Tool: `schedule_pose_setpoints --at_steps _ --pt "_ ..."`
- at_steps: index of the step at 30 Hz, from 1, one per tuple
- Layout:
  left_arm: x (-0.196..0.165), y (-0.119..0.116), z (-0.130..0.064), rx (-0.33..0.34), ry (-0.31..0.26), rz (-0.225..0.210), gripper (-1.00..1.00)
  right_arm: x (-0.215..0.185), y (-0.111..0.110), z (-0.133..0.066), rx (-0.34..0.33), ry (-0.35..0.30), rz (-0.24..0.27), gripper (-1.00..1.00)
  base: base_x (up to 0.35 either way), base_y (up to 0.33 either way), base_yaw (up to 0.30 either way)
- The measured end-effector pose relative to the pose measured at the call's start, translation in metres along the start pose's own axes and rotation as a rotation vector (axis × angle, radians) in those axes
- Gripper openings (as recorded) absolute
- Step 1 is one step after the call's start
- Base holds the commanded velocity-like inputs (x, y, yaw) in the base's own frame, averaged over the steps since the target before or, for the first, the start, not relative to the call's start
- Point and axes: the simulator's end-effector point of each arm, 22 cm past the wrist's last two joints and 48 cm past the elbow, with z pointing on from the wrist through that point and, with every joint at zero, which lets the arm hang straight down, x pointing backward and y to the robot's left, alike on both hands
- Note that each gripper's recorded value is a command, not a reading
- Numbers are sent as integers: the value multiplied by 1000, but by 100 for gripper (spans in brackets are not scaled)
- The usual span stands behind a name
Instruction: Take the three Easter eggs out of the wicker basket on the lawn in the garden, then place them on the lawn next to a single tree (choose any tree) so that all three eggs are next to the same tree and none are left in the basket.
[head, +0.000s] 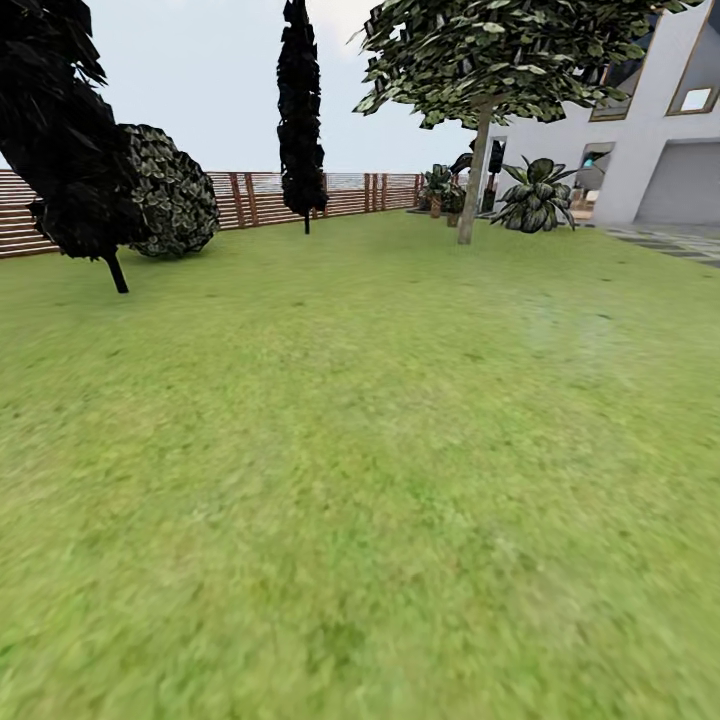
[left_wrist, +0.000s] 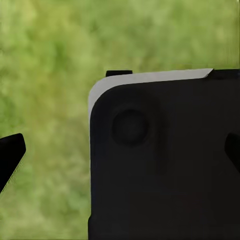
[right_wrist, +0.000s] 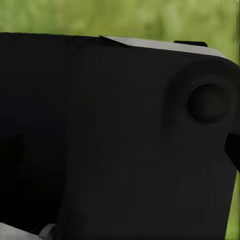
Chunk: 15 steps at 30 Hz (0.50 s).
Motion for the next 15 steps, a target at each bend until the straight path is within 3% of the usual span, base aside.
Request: schedule_pose_setpoints --at_steps 15 --pt "0 0 0 -1 0 0 100 0 0 0 0 0 0 100 275 0 0"
